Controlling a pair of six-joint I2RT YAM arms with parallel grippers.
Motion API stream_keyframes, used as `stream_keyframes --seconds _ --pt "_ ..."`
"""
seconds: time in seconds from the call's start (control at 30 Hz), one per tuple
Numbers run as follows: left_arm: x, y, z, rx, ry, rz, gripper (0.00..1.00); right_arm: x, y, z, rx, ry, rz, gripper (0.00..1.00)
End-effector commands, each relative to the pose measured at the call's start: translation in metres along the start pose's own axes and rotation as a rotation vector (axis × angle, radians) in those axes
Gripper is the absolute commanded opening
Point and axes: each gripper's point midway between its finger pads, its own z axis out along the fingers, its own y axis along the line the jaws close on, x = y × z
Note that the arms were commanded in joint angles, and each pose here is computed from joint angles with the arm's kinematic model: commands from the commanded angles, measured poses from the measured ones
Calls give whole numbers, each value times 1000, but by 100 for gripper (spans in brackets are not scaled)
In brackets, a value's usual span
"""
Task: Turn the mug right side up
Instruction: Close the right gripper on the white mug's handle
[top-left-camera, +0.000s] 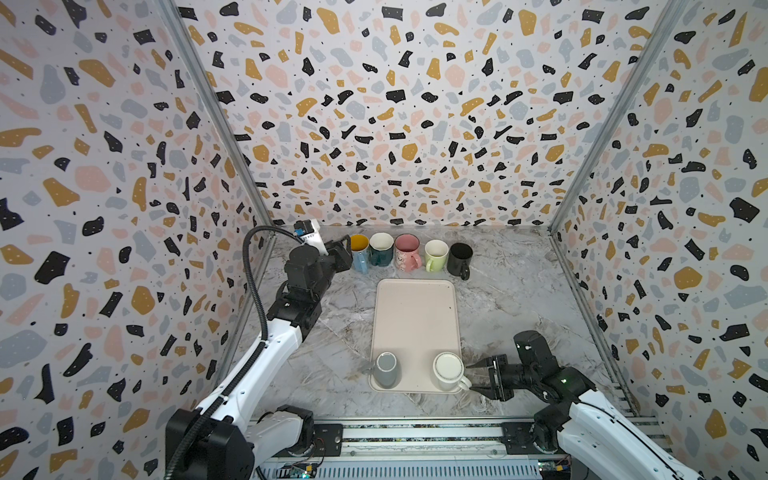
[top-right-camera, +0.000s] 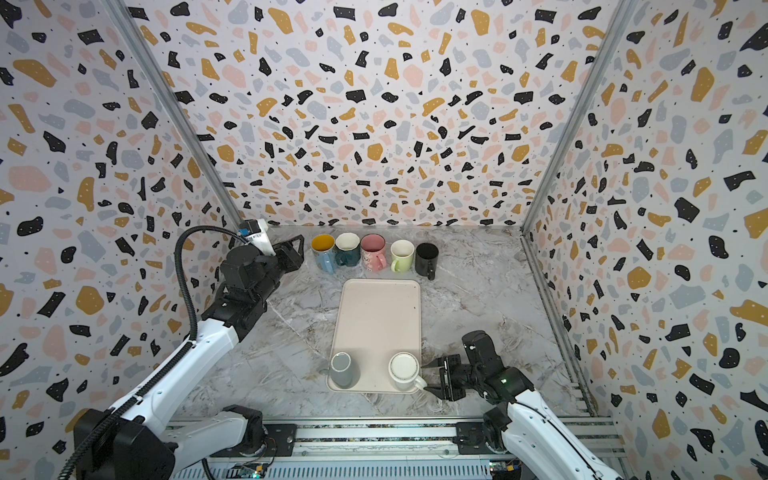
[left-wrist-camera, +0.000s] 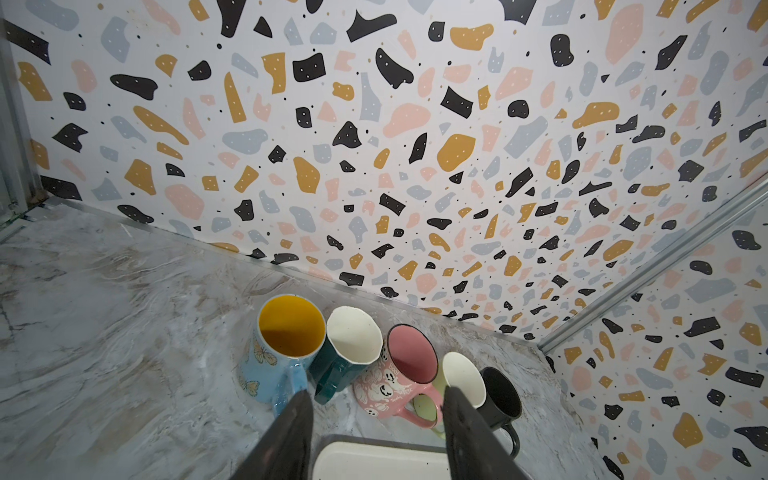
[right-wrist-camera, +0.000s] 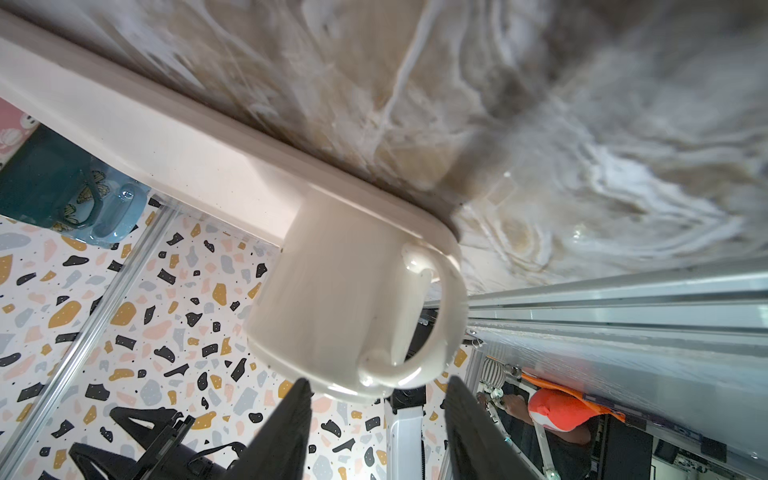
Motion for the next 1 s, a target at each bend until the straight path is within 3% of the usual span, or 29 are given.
stream_keyframes --seconds 0.0,0.37,0.97 --pt "-16 -3 0 4 -46 21 52 1 3 5 -9 5 12 53" --pt "-14 -1 0 -10 -41 34 52 -6 7 16 -45 -8 51 47" --pt "-12 5 0 -35 -41 47 53 -3 31 28 -71 32 47 47"
